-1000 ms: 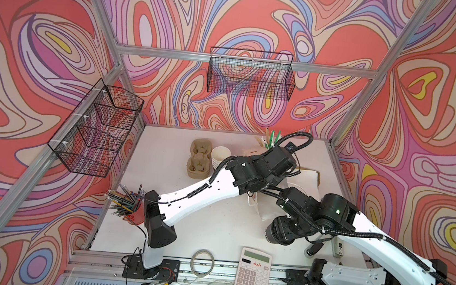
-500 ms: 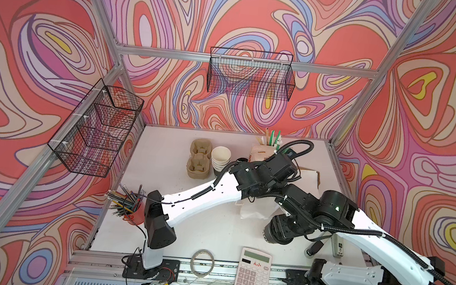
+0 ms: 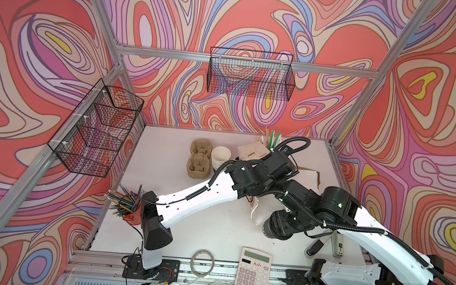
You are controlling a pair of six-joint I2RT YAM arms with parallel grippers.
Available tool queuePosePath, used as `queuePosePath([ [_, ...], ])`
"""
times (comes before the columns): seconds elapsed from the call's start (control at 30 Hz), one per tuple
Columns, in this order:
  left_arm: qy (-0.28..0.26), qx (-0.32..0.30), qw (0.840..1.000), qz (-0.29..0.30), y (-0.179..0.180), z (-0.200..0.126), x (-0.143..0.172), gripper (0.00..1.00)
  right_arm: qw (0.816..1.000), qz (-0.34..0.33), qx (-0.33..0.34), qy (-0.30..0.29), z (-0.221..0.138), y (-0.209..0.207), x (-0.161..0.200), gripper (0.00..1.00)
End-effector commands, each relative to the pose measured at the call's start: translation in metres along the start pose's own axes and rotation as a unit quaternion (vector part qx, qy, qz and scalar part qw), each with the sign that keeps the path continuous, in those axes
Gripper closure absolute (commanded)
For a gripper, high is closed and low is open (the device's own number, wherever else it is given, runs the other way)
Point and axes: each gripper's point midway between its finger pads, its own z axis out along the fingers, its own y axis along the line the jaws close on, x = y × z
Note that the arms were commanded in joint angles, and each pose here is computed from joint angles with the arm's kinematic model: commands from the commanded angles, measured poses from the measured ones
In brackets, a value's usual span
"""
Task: Pack a coffee takeout order
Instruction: Pick up the coffee cup from the center of the table.
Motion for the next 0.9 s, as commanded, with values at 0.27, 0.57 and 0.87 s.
queuePosePath([
  [0.27,0.011,0.03,0.999,-0.018,-0.008,-0.016,0.007,1.0,0.998,0.003,-0.003,-0.058,-0.007,0.015,-0.037,0.34],
  [0.57,0.013,0.051,0.998,-0.043,-0.013,-0.024,0.004,1.0,0.997,0.012,-0.007,-0.075,-0.008,0.017,-0.045,0.34],
  [0.87,0.022,0.046,0.998,-0.047,-0.012,-0.027,0.007,1.0,0.995,0.016,0.0,-0.094,-0.015,0.017,-0.055,0.34],
])
